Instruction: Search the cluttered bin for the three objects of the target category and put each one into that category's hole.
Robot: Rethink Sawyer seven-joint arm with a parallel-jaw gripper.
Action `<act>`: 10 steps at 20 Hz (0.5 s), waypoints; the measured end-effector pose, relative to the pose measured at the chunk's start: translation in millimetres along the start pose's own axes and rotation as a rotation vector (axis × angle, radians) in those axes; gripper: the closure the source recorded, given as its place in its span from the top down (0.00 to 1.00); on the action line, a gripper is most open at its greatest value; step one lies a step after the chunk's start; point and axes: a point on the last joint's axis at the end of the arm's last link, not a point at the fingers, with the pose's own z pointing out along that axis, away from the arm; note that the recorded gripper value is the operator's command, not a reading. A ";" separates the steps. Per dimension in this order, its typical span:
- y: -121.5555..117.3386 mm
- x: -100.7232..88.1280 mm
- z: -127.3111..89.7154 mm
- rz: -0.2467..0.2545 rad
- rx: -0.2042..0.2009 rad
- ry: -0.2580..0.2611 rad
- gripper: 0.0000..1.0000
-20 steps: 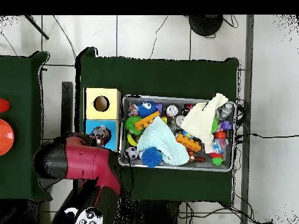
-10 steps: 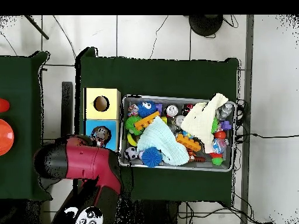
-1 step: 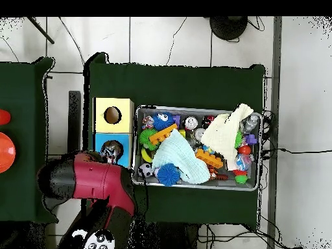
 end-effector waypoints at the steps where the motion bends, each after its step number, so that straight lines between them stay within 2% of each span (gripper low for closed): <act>1: 0.1 -0.6 -0.2 0.004 -0.002 0.000 1.00; 10: -0.1 -3.8 -0.5 0.022 -0.014 0.004 1.00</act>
